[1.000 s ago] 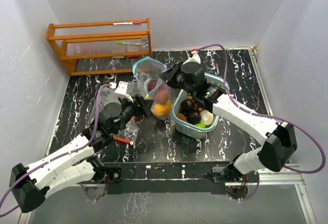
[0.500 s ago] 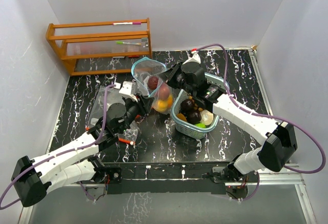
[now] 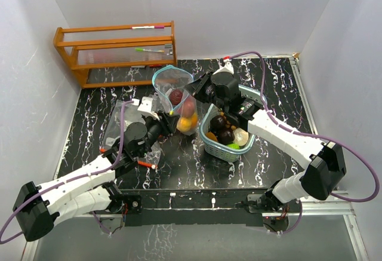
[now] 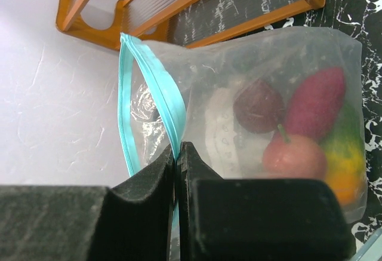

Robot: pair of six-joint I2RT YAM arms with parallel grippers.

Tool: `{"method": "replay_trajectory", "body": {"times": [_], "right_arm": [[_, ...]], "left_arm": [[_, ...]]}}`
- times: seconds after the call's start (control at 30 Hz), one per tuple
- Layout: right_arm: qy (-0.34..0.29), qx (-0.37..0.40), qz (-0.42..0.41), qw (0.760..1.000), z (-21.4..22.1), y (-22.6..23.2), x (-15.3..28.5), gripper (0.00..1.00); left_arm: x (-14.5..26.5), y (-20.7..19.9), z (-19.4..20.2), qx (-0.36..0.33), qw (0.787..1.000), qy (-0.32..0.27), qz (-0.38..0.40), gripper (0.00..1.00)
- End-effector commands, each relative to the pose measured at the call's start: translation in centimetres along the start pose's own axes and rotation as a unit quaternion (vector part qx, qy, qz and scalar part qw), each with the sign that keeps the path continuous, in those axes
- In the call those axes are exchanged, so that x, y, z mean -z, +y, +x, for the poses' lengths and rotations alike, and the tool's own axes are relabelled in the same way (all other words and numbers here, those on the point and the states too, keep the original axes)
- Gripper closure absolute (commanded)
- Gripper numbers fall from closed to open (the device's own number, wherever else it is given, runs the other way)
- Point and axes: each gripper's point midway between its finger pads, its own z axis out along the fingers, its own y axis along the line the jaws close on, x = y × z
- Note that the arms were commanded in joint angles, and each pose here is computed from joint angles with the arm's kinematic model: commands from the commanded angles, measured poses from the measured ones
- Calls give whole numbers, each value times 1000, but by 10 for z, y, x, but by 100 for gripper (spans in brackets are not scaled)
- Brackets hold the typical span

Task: Place the food in the zip-top bag and seal the zipper
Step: Zip the zipper food storage bag.

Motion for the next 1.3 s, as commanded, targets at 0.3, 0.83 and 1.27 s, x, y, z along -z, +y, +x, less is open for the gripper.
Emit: {"method": "replay_trajectory", "body": {"times": [0.3, 0.83, 1.27], "right_arm": [[-62, -11, -44, 997, -43, 41, 23, 92], [-25, 358, -179, 916, -54, 77, 154, 26], [99, 515, -328, 786, 1, 95, 154, 19]], "left_arm": [[16, 3, -40, -13, 998, -53, -16, 100], [65, -36, -65, -196, 972, 60, 112, 100], [110, -76, -60, -227, 925, 180, 247, 100]]}}
